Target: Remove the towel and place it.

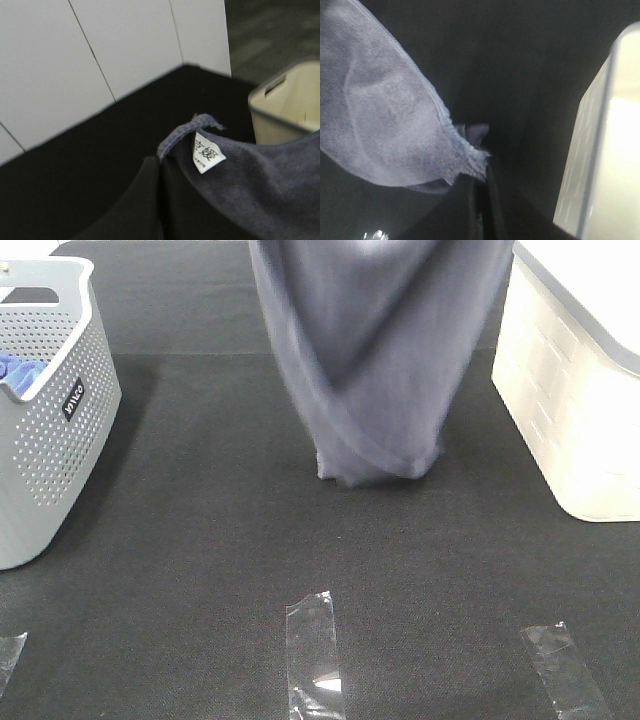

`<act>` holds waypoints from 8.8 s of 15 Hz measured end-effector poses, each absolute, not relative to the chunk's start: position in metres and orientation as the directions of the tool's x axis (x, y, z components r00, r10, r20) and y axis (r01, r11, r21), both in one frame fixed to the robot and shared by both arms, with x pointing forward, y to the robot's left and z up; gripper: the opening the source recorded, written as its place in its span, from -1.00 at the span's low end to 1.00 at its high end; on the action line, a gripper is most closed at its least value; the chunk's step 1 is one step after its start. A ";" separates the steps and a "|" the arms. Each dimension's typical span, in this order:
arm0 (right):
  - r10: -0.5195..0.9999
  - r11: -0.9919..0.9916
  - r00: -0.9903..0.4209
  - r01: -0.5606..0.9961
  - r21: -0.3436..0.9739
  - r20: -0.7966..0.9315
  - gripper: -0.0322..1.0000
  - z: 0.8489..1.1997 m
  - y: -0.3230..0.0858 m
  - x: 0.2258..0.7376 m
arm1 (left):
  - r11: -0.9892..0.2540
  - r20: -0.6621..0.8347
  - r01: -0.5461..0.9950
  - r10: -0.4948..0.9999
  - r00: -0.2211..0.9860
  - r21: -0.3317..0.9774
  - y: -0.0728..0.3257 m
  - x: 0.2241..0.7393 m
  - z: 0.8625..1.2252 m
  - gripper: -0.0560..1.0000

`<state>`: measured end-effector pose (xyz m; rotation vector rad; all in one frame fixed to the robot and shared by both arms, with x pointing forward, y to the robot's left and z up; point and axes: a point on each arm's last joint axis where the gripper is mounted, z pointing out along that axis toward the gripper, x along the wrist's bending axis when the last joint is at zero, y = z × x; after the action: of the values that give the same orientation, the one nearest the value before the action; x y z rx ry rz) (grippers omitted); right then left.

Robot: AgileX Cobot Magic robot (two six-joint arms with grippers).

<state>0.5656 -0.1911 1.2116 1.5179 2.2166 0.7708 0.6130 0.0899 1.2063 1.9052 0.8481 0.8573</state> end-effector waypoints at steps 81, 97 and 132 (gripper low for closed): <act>0.906 0.316 -0.266 0.942 -0.108 0.330 -0.94 1.005 -0.232 0.353 | -0.366 0.001 0.900 0.926 0.377 -0.235 0.076 0.335 0.973 -0.89; 0.908 0.298 -0.207 0.930 -0.215 0.365 0.02 0.982 -0.233 0.335 | -0.303 -0.051 0.911 0.952 0.301 -0.281 0.083 0.324 0.953 -0.26; 0.917 0.260 -0.351 0.885 0.386 0.188 -0.11 1.021 -0.151 0.652 | -0.024 -0.187 0.765 0.964 0.188 0.644 0.131 0.582 0.972 0.23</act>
<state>0.6524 -0.1513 1.0214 1.7448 2.4335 0.6654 0.5815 0.1308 0.9719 1.8330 1.6218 0.4026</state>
